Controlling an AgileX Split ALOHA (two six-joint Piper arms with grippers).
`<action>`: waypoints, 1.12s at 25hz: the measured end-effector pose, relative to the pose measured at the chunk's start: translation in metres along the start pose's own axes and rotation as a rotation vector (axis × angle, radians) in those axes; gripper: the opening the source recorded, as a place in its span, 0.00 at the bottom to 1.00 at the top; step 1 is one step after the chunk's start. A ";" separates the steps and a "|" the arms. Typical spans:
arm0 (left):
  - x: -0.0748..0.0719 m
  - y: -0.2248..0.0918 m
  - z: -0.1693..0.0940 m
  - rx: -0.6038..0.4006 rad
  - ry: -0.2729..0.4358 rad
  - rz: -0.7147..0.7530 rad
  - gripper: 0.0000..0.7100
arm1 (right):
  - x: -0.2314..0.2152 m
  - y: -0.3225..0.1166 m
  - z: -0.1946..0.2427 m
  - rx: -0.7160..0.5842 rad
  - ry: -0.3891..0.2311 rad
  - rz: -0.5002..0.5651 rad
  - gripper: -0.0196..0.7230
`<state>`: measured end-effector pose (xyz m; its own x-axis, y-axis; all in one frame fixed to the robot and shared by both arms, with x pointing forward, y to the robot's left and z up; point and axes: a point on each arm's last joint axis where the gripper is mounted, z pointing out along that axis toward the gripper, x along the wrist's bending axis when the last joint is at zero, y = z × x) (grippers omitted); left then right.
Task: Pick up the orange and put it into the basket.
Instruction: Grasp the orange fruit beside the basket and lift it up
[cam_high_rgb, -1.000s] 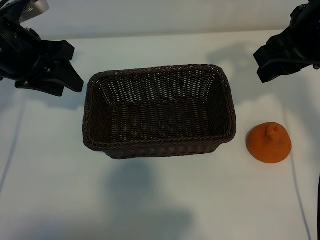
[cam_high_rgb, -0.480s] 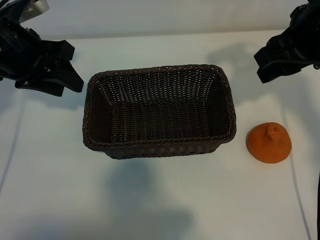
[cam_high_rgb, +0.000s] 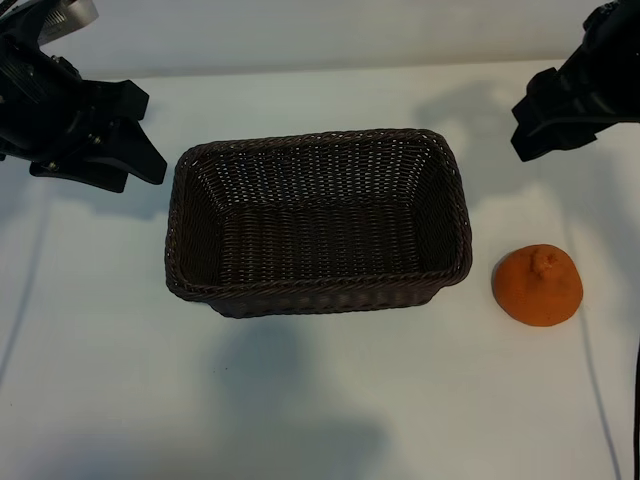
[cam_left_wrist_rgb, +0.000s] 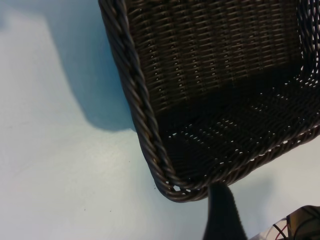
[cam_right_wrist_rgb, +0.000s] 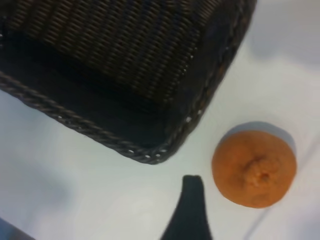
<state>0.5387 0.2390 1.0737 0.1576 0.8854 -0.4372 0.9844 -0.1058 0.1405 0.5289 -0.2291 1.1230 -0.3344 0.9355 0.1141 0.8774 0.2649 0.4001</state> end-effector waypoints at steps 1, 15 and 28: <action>0.000 0.000 0.000 0.000 0.000 0.000 0.67 | -0.001 0.000 0.000 0.005 -0.010 -0.003 0.85; 0.000 0.000 0.000 0.000 0.000 0.000 0.65 | -0.012 -0.002 0.041 0.162 -0.044 0.033 0.84; -0.001 0.000 0.000 -0.003 -0.015 0.000 0.65 | -0.034 -0.046 0.096 0.266 -0.080 0.131 0.83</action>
<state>0.5387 0.2378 1.0743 0.1587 0.8784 -0.4508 0.9842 -0.1044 0.1429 0.5331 -0.2507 1.0131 -0.1934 0.9784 0.0727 0.9741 0.1827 0.1332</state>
